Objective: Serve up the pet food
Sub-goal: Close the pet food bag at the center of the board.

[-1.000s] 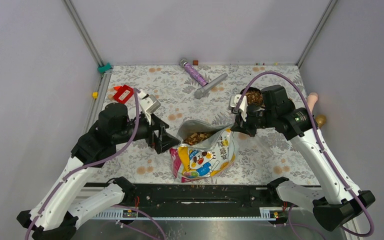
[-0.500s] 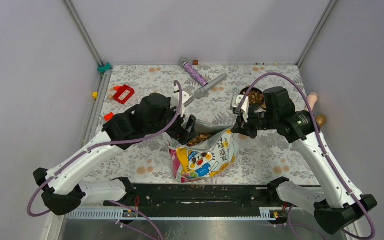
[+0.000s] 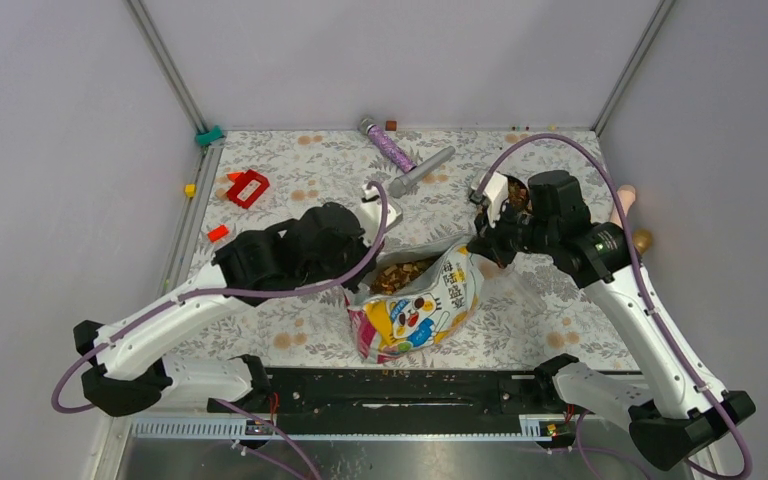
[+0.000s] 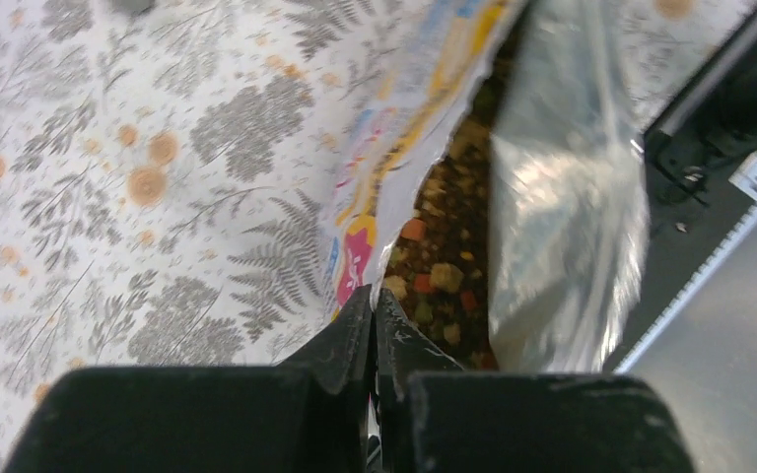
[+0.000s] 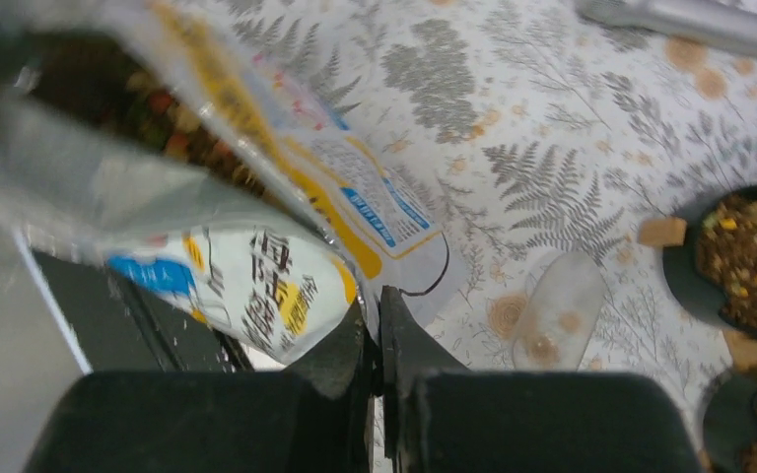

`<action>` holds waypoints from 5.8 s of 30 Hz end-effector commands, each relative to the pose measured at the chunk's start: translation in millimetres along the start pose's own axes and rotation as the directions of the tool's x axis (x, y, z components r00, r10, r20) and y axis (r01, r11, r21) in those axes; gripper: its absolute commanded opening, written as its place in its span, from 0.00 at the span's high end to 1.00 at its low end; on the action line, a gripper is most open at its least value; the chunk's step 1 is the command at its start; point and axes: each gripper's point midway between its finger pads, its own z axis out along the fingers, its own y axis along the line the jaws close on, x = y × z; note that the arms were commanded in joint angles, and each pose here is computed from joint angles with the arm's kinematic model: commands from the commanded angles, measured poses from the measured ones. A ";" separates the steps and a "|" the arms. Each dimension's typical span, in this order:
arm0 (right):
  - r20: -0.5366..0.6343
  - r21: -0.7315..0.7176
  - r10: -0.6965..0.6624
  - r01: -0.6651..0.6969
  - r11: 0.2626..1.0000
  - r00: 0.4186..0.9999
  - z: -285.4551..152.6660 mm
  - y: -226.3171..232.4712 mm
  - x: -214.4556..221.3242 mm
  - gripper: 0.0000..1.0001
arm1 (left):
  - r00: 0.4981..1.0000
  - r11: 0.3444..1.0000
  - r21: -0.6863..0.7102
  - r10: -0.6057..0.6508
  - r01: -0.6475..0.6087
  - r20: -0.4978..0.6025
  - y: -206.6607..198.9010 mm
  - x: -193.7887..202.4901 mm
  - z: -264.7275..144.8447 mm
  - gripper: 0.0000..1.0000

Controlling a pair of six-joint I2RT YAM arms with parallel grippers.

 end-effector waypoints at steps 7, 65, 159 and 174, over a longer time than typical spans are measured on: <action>0.455 0.502 0.073 -0.323 0.802 0.887 -57.5 -116.4 -134.3 1.00 | 0.993 0.911 0.400 0.071 -0.105 0.098 -104.2 -18.8 -56.8 1.00; 0.283 0.494 -0.184 0.022 0.869 0.941 -65.8 -67.7 -75.7 1.00 | 0.826 0.860 -0.230 -0.313 0.456 0.469 35.7 -22.1 -78.5 1.00; -0.237 -0.030 -0.540 0.550 0.835 0.808 -17.7 -33.3 15.7 1.00 | 0.941 0.923 0.309 0.129 -0.229 0.314 -17.1 100.6 -130.3 1.00; 0.278 0.131 -0.408 0.387 0.913 0.869 -12.9 2.5 -87.5 1.00 | 0.946 0.953 0.098 0.266 -0.287 0.187 -19.9 8.0 -87.5 0.01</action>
